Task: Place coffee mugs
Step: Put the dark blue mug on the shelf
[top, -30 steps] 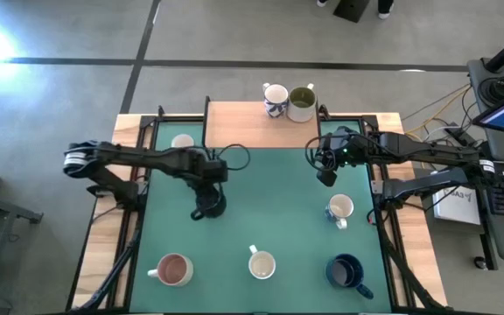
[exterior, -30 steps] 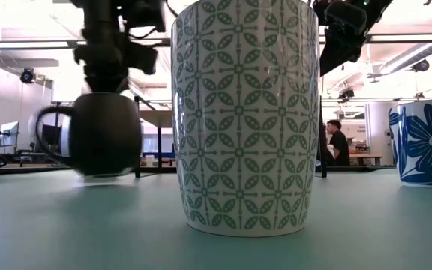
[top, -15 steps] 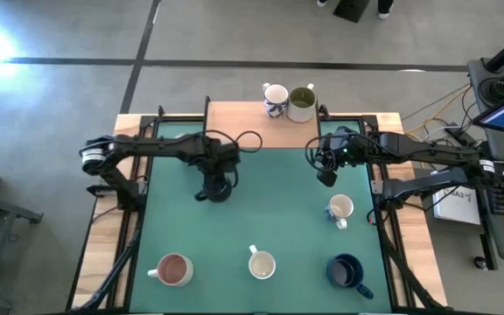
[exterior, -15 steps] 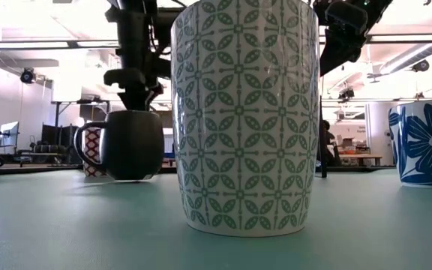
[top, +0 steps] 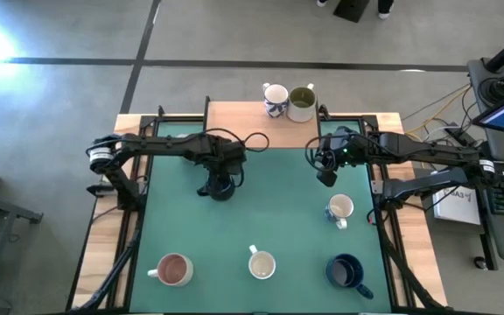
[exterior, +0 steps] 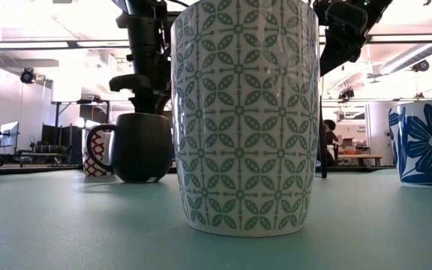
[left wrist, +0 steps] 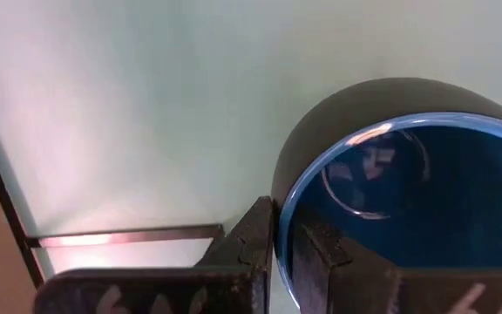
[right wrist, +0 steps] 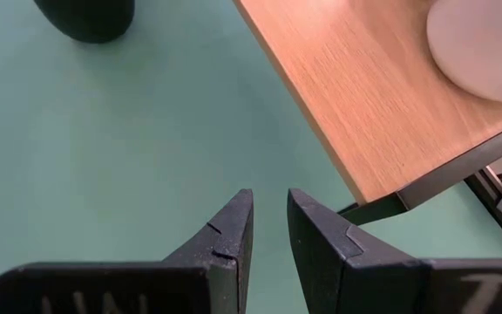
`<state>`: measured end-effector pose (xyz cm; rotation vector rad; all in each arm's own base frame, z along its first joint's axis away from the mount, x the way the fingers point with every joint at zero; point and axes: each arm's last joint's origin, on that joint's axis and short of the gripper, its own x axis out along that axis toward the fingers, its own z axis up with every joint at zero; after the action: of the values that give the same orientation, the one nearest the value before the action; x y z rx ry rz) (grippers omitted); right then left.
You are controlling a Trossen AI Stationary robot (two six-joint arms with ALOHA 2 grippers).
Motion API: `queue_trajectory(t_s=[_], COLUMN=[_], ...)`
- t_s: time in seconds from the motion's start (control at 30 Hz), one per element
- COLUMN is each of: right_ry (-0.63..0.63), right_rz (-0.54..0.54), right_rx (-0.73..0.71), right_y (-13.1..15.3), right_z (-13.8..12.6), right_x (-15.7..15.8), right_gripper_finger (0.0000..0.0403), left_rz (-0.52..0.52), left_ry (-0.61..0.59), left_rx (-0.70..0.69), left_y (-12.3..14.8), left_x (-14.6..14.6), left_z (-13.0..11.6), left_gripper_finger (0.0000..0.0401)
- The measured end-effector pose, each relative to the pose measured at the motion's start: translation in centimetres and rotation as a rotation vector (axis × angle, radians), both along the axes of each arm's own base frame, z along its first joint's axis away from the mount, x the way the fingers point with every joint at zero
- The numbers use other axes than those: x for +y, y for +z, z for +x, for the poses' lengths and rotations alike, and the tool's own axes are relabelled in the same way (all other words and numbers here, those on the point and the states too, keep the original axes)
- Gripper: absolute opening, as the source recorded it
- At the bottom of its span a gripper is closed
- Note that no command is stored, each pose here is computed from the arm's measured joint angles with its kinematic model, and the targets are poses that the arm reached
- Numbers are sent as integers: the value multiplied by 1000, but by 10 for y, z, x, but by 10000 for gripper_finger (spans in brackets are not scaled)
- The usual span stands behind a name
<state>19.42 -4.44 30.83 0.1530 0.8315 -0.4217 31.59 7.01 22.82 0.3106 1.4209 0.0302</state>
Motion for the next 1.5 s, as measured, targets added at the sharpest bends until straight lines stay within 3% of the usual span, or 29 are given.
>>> queue_trajectory(t_s=[0.3, 0.67, 0.77, 0.93, 1.07, 1.3, 1.5], right_ry=[0, 0, 1, 1, 12, 33, 37], right_rz=[-1, -2, -2, -2, -11, -27, -31], right_rx=[-1, -3, -3, -3, 2, 14, 16], right_y=[0, 0, 0, 0, 0, -1, -1], right_z=[0, 0, 0, 0, 0, 0, 0], right_x=[0, 0, 0, 0, 0, 0, 0], right_gripper_finger=[63, 63, 63, 63, 63, 63, 63], left_rz=[-3, 2, -21, -69, -88, -90, -91], left_ry=[75, 21, 100, 398, 556, 637, 667], left_rx=[-98, -60, -22, -33, -9, 34, 33], left_y=[12, 23, 32, 40, 35, 18, 18], left_x=[1, 1, 0, 0, -1, -3, -3], left_z=[7, 6, 2, -3, -8, -15, -16], left_gripper_finger=[37, 101, 106, 107, 107, 107, 107])
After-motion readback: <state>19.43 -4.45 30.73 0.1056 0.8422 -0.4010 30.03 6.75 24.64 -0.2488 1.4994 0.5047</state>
